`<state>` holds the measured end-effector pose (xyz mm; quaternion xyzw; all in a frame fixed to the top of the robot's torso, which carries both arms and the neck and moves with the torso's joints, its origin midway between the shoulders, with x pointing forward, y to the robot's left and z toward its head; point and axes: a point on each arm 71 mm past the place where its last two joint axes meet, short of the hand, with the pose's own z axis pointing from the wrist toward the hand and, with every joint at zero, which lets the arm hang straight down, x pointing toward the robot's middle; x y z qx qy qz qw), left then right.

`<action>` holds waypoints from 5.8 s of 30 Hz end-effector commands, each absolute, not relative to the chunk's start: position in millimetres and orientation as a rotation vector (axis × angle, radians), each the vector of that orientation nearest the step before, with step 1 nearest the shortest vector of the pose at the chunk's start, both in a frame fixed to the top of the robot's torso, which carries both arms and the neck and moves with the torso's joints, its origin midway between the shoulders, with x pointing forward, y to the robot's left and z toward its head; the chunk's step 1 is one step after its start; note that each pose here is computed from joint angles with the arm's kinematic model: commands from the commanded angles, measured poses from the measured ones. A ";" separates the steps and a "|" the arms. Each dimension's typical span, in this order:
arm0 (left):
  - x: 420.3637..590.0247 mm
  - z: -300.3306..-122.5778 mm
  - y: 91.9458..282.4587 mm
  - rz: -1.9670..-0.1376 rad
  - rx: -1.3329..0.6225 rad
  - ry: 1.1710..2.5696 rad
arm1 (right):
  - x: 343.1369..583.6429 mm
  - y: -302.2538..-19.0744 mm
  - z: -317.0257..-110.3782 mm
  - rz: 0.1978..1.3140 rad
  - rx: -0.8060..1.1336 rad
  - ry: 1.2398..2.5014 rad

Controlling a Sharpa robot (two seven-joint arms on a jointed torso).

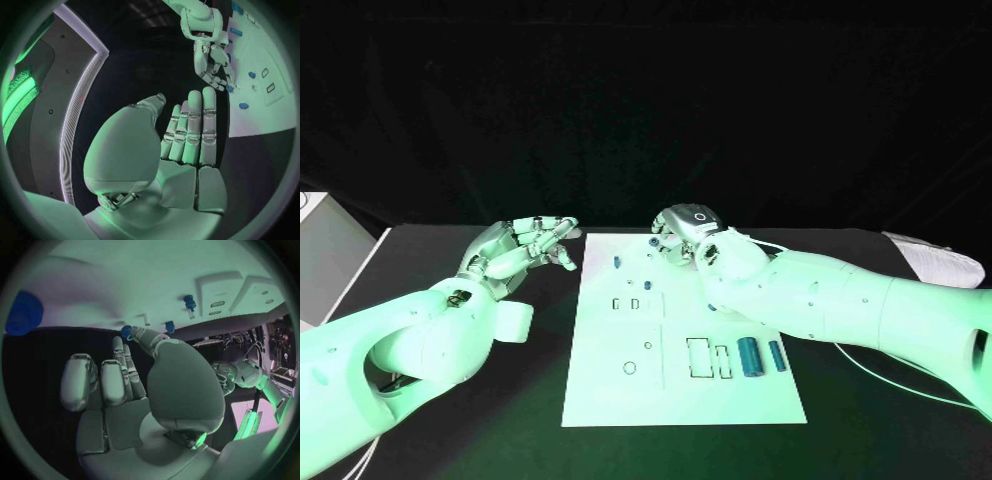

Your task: Assemble the parts on the task board

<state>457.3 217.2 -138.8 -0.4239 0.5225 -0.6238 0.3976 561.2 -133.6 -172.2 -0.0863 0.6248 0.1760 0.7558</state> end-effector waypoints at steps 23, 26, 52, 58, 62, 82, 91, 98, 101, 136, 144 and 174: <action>456.1 -137.2 213.8 -1.606 -1.060 1.333 | 570.8 -132.2 -171.4 0.344 -0.099 1.339; 456.1 -137.2 214.0 -1.606 -1.060 1.334 | 569.7 -132.2 -170.8 0.350 -0.096 1.333; 460.3 -140.6 217.5 -1.598 -1.074 1.329 | 557.0 -262.3 -162.2 0.465 0.213 1.572; 461.2 -141.5 216.8 -1.599 -1.076 1.331 | 560.1 -274.3 -163.5 0.401 0.161 1.601; 461.5 -141.9 216.5 -1.601 -1.076 1.333 | 561.8 -275.4 -164.6 0.364 0.132 1.615; 461.7 -142.6 215.3 -1.610 -1.074 1.341 | 571.2 -260.5 -167.5 0.327 0.105 1.621; 461.6 -142.7 214.9 -1.607 -1.074 1.343 | 573.3 -257.9 -169.9 0.321 0.104 1.629; 461.7 -142.8 215.5 -1.604 -1.073 1.344 | 573.4 -258.0 -171.8 0.311 0.098 1.648; 461.7 -142.8 215.5 -1.604 -1.073 1.345 | 573.5 -257.7 -173.3 0.307 0.096 1.658; 461.8 -143.5 217.4 -1.597 -1.077 1.352 | 558.0 -227.7 -158.7 0.392 -0.023 1.461; 461.7 -143.5 217.9 -1.596 -1.078 1.353 | 541.9 -186.1 -147.7 0.462 -0.116 1.347; 460.6 -143.1 217.5 -1.597 -1.077 1.355 | 534.7 -105.1 -165.3 0.435 -0.258 1.361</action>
